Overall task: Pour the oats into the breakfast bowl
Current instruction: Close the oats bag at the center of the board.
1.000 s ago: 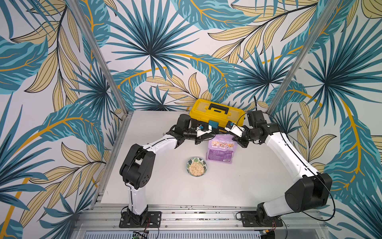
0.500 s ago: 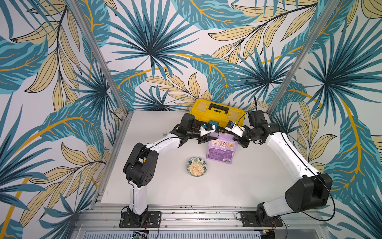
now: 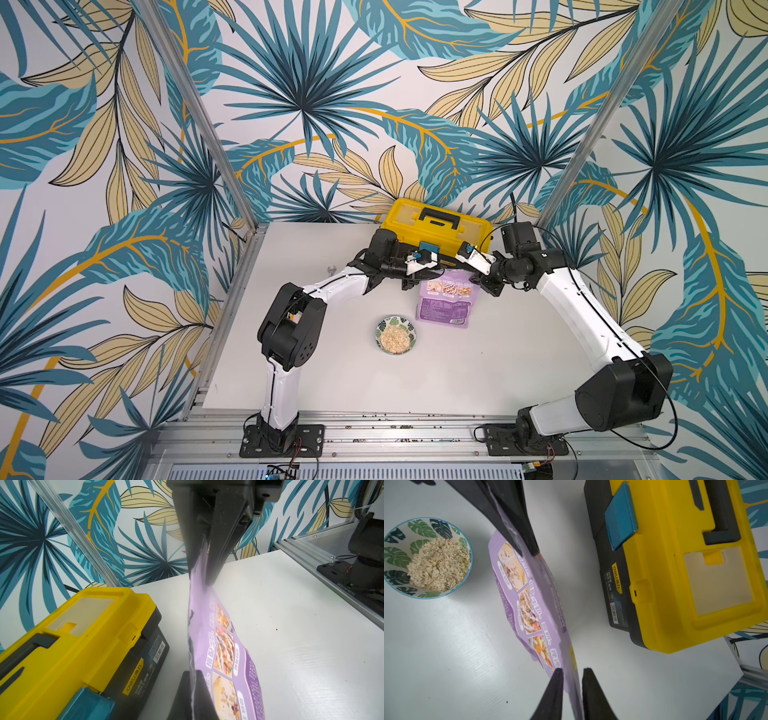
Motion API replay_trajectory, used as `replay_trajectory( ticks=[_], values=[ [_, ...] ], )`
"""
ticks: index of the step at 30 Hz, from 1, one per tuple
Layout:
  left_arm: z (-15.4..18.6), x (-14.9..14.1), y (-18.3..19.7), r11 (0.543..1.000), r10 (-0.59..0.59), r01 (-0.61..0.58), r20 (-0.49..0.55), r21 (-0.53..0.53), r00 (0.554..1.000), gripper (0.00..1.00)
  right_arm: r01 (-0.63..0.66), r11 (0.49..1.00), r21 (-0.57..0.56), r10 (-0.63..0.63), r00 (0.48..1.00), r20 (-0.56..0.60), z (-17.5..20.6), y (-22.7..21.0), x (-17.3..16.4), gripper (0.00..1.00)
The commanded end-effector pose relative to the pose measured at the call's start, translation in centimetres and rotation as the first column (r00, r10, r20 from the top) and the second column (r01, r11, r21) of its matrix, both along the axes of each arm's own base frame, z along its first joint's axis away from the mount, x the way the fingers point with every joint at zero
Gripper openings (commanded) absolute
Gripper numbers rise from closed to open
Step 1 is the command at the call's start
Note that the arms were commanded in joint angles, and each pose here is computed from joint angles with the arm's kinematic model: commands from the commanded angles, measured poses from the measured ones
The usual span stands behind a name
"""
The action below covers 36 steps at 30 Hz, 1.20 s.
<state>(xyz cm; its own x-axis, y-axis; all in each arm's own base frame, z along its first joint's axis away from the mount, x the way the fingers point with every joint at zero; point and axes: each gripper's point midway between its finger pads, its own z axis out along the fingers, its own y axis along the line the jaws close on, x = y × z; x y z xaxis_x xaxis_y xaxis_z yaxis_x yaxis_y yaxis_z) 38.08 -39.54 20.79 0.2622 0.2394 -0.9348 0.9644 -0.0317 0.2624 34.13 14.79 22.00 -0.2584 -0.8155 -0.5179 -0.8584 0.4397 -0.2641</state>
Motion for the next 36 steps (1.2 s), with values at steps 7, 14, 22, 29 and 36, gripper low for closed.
replay_trajectory(
  ticks=[7,14,22,29,36],
  values=[
    [1.4,-0.4,0.0,1.000,-0.013,0.013,0.022,0.002,1.000,0.00,0.033,0.999,-0.043,-0.034,0.999,-0.021,-1.2,-1.4,-0.7,0.29],
    [1.5,-0.4,0.2,1.000,0.001,-0.001,0.037,0.003,0.999,0.00,0.023,0.999,-0.044,-0.025,0.999,-0.031,-1.5,-1.1,-0.1,0.00],
    [3.5,1.6,3.0,0.991,0.117,-0.113,0.048,-0.071,0.992,0.00,0.045,0.997,0.062,-0.050,0.996,0.079,1.9,-0.6,0.9,0.50],
    [3.6,1.8,4.4,0.988,0.140,-0.137,0.030,-0.072,0.990,0.00,0.073,0.963,0.258,-0.127,0.971,0.202,6.8,-0.6,1.2,0.65],
    [4.4,2.6,5.6,0.982,0.176,-0.172,0.043,-0.079,0.984,0.12,0.222,0.903,0.367,-0.342,0.888,0.307,8.4,-4.2,1.2,0.81]
  ],
)
